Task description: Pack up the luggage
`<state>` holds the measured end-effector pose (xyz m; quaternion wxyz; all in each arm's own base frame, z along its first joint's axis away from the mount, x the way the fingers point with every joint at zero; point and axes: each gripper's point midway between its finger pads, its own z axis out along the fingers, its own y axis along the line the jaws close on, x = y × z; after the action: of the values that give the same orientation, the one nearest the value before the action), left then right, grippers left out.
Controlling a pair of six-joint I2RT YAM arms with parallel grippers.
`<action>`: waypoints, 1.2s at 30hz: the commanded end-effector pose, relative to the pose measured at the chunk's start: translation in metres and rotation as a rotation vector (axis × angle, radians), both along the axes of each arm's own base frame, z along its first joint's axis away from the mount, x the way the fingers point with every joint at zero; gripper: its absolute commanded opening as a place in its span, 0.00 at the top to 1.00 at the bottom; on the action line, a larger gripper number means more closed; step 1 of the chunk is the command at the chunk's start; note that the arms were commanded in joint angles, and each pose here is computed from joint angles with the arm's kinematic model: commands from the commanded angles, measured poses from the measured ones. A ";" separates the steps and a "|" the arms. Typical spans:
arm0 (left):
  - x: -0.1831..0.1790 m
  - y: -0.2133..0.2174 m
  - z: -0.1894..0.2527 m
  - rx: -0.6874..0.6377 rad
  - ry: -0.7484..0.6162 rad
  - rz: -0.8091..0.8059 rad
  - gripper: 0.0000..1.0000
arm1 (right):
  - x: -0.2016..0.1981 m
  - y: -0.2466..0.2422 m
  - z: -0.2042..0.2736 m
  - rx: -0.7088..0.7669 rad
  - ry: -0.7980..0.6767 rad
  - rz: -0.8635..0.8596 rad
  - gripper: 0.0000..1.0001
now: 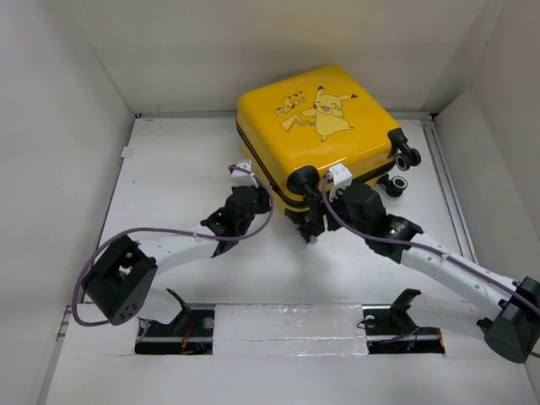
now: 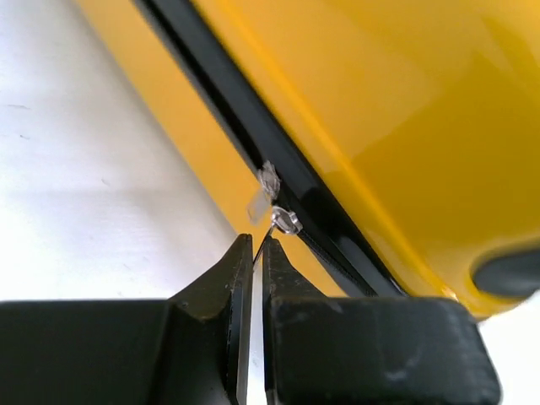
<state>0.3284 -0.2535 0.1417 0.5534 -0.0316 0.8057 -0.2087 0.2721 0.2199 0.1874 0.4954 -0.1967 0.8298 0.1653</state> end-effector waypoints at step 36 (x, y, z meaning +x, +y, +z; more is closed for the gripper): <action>-0.091 0.148 0.135 -0.574 -0.207 0.203 0.01 | -0.002 0.148 0.089 0.205 -0.028 0.295 0.01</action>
<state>0.2409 -0.0988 0.2662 0.6187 -0.2581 0.6556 -0.3476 0.2619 0.3348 0.2454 0.4756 -0.2666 0.7923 0.2739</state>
